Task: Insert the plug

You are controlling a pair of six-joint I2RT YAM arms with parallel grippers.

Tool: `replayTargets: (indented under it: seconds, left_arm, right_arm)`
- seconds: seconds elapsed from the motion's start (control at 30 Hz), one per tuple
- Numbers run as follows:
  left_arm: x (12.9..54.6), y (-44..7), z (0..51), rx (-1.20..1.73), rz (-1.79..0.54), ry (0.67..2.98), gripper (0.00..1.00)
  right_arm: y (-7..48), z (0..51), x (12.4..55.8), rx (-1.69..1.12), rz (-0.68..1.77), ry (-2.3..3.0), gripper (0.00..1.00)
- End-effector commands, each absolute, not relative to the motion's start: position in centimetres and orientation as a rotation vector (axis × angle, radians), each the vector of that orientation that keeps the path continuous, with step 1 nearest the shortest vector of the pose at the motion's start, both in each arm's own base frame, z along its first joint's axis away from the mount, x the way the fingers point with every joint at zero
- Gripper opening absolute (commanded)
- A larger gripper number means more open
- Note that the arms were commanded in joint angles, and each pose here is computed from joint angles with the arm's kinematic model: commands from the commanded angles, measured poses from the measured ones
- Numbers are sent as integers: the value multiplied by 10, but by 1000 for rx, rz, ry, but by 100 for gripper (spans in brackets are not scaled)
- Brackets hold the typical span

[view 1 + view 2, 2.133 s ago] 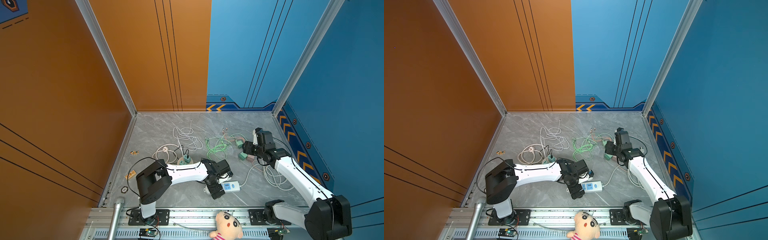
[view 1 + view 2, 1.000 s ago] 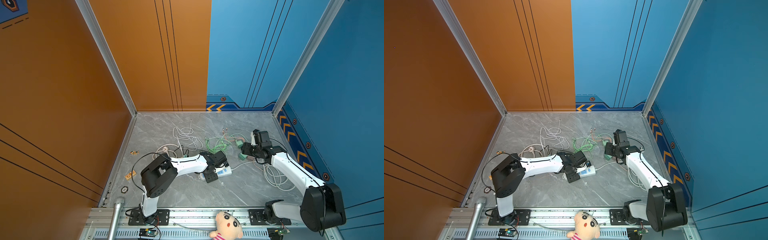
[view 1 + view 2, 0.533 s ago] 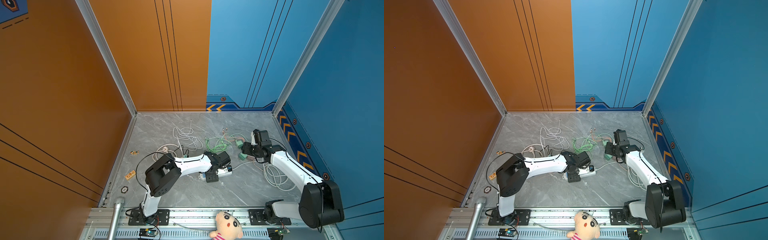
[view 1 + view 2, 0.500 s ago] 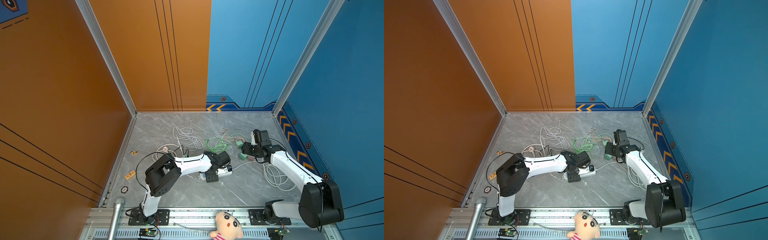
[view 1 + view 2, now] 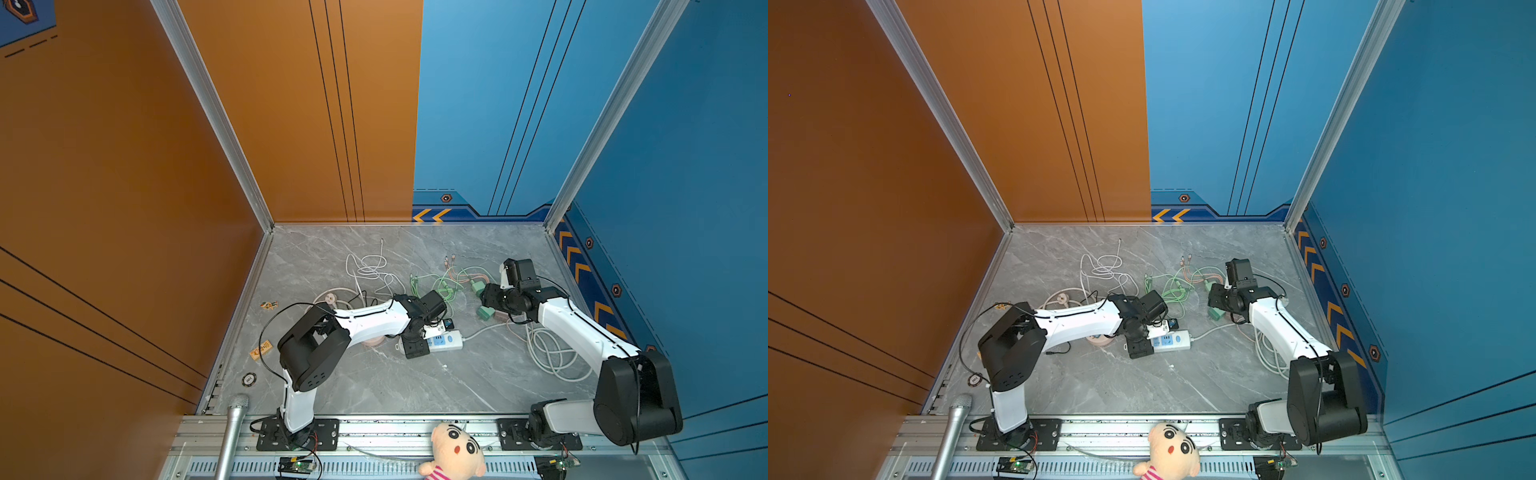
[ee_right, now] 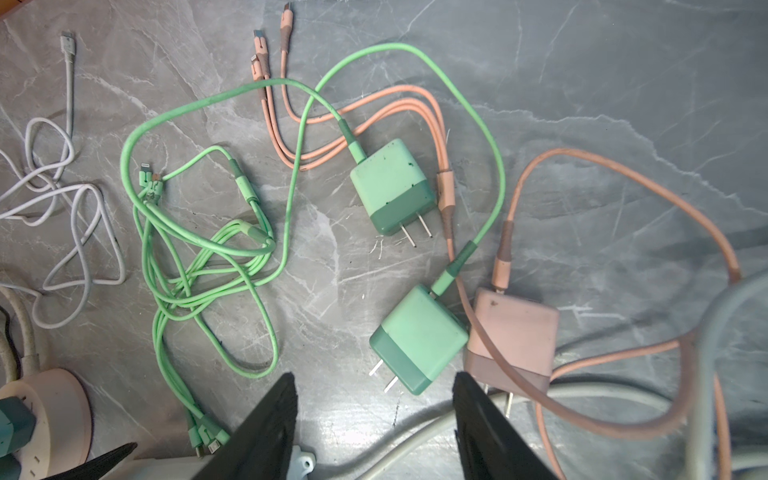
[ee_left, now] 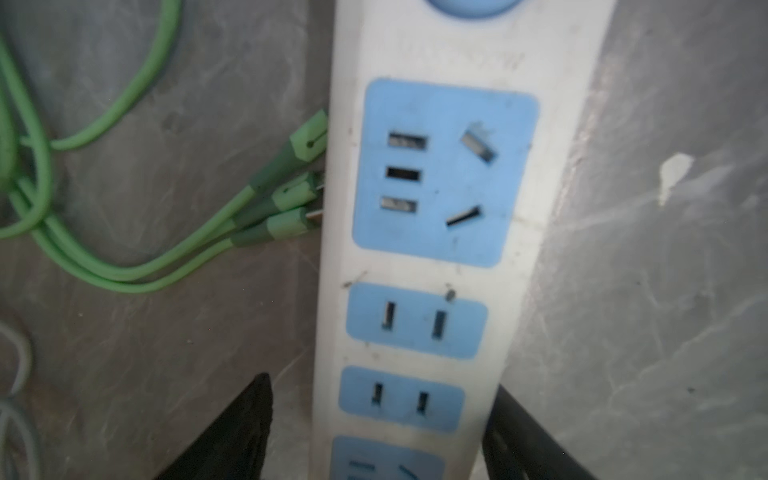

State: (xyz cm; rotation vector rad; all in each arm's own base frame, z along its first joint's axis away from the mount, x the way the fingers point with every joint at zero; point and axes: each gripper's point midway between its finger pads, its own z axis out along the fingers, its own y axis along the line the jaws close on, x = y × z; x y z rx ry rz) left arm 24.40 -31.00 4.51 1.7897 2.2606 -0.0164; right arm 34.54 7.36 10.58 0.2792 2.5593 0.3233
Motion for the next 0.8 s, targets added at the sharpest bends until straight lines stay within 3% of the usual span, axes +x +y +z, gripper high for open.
replayTargets:
  seconds: [0.0,0.3,0.77]
  left_arm:
    - [242,-310,82,1695,-79,2226,80]
    - [249,-302,161,1297,-342,2236,82]
    - [253,-300,193,1079,-501,2197,78]
  right_arm:
    - [76,112,357,303,351,2547,61]
    - [79,107,379,290,292,2562,58]
    - [70,93,419,167,-32,2601,53]
